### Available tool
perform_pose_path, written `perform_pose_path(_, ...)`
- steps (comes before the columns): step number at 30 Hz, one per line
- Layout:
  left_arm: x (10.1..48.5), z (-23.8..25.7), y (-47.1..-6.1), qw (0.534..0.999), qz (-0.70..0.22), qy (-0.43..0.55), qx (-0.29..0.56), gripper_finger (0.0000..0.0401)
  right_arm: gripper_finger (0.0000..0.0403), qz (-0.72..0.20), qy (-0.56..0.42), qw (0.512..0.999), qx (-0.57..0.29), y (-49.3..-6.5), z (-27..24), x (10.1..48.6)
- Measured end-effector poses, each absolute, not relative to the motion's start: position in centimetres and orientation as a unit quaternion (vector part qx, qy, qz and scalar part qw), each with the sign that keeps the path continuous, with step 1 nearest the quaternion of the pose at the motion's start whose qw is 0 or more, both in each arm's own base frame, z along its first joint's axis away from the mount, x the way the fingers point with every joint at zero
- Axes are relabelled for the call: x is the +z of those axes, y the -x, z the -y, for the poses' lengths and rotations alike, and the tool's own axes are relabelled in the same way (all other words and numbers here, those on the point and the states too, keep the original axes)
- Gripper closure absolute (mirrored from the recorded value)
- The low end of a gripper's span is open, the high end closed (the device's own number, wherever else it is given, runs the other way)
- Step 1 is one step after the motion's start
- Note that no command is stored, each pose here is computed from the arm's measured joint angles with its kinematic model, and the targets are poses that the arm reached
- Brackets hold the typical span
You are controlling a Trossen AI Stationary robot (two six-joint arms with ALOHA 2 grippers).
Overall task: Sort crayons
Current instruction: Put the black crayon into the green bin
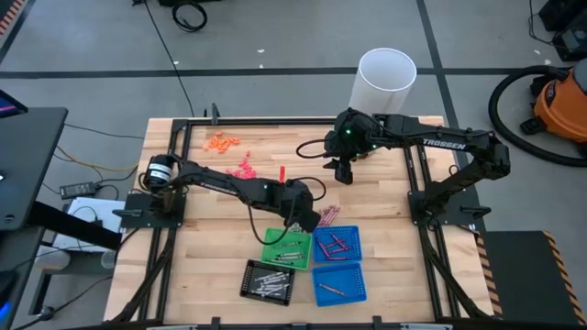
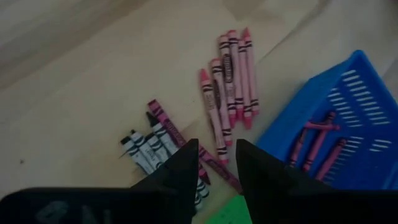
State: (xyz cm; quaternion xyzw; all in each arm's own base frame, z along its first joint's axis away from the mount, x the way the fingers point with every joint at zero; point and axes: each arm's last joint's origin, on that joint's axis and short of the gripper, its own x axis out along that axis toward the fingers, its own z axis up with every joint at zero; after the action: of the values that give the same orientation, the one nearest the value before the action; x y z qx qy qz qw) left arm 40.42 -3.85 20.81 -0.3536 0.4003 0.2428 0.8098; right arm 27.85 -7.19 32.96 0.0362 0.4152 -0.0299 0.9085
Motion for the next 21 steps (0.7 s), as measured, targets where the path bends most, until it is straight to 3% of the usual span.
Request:
perform_pose_path(12,19.4,4.0,-40.5,0.767,-0.374,0.412,0.321,0.0279,0.0235,-0.434,-0.048,0.895,-0.090,-27.5,7.4,32.7)
perform_pose_path(21,18.6,4.3,-40.1,0.741,-0.369,0.422,0.370,0.0230,0.0235,-0.435,-0.048,0.895,-0.091,-27.5,7.4,32.7)
